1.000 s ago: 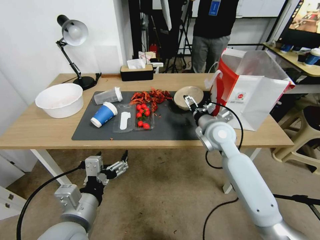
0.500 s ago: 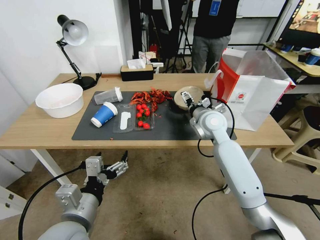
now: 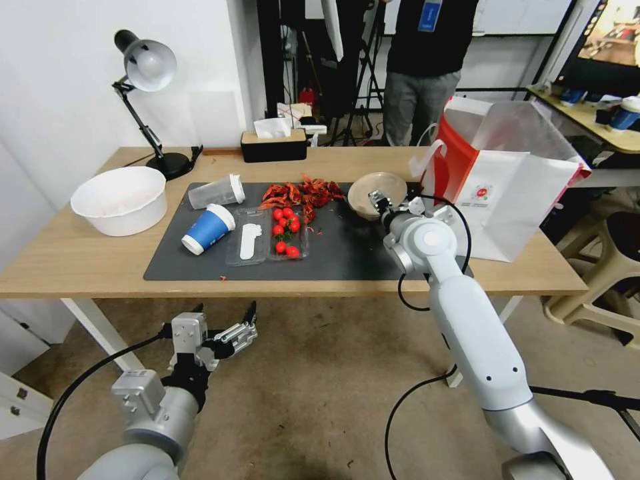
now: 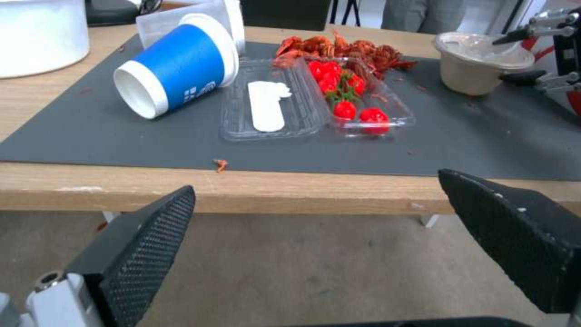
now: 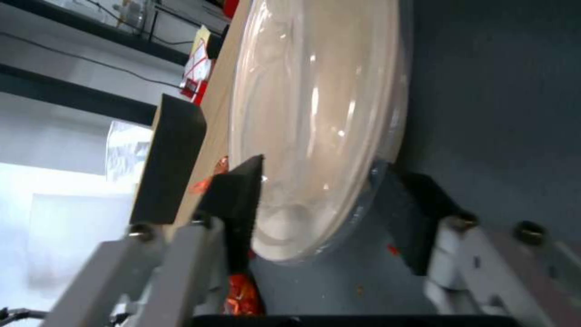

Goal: Pick up the trash from the table and place it into the takeout bag.

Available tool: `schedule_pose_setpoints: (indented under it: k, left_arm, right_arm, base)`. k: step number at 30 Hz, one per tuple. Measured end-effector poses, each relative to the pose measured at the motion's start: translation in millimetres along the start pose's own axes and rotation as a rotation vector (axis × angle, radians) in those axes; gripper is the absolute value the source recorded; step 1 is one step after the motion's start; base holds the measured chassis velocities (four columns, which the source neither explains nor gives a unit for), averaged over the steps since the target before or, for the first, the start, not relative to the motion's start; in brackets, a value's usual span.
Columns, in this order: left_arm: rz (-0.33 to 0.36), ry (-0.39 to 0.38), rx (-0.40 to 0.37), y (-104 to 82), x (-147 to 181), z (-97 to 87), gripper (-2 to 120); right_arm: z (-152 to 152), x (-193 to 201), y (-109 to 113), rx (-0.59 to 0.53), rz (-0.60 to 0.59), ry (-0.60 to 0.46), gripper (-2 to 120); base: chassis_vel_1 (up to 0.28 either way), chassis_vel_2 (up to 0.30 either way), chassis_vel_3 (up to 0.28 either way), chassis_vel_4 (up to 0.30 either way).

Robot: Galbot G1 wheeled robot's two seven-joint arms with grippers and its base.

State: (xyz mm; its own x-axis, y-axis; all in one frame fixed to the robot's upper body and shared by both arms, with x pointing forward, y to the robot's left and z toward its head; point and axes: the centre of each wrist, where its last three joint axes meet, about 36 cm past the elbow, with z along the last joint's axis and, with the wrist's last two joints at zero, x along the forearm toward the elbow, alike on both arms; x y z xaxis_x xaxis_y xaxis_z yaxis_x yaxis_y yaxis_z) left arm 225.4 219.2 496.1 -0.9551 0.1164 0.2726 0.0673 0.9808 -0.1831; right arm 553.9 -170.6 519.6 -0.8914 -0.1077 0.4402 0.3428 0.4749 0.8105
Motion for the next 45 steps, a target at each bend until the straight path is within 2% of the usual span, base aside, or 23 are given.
schedule_pose_setpoints:
  k: [2,8,10,13,19,28,31,32,34,36,38,39,43,45]
  left_arm:
    - [0.0,0.0,0.0,0.0,0.0,-0.1,100]
    - [0.001,-0.001,-0.007,0.3,-0.5,1.3,100]
    - [0.001,-0.001,-0.007,0.3,-0.6,1.4,100]
    - [-0.004,-0.021,-0.004,0.4,-1.3,2.4,100]
    - [-0.006,-0.026,-0.004,0.7,-1.3,2.4,100]
    - [-0.01,-0.028,-0.007,1.5,-1.0,2.4,100]
    - [-0.012,-0.033,-0.007,1.5,-1.2,2.2,100]
    - [-0.012,-0.033,-0.007,1.5,-1.2,2.2,100]
    - [-0.011,-0.035,-0.005,1.4,-1.6,2.2,100]
    - [-0.011,-0.035,-0.005,1.5,-1.7,2.3,100]
    - [-0.012,-0.033,-0.002,1.4,-2.2,3.3,100]
    - [-0.012,-0.034,-0.001,1.3,-2.3,3.3,100]
    - [-0.012,-0.034,-0.001,1.3,-2.3,3.3,100]
    - [-0.015,-0.033,-0.001,1.7,-1.7,3.8,100]
  right_arm:
    - [-0.4,0.0,-0.8,0.001,0.002,-0.002,41]
    - [-3.5,0.0,-5.2,-0.003,0.018,-0.012,16]
    - [-3.5,0.0,-6.0,-0.004,0.02,-0.012,15]
    - [-0.3,4.5,-7.1,0.003,0.009,-0.018,6]
    - [2.2,11.1,-7.6,0.034,-0.012,-0.032,2]
    - [7.3,23.6,-15.7,0.162,-0.059,-0.082,2]
    - [13.6,37.0,-25.5,0.342,-0.112,-0.149,2]
    - [13.6,37.0,-25.5,0.342,-0.112,-0.149,2]
    - [18.5,49.8,-33.8,0.549,-0.14,-0.217,2]
    - [18.6,52.0,-34.7,0.581,-0.146,-0.228,2]
    - [18.8,64.5,-41.9,0.812,-0.191,-0.341,2]
    - [17.8,68.9,-41.9,0.875,-0.208,-0.386,2]
    - [14.0,75.1,-40.1,0.941,-0.254,-0.46,2]
    - [-6.4,84.4,-25.8,0.964,-0.31,-0.582,2]
  base:
    - [0.0,0.0,0.0,0.0]
    - [0.0,0.0,0.0,0.0]
    - [0.0,0.0,0.0,0.0]
    - [0.0,0.0,0.0,0.0]
    - [0.0,0.0,0.0,0.0]
    - [0.0,0.0,0.0,0.0]
    - [0.0,0.0,0.0,0.0]
    - [0.0,0.0,0.0,0.0]
    - [0.0,0.0,0.0,0.0]
    - [0.0,0.0,0.0,0.0]
    - [0.0,0.0,0.0,0.0]
    - [0.0,0.0,0.0,0.0]
    - [0.0,0.0,0.0,0.0]
    - [0.0,0.0,0.0,0.0]
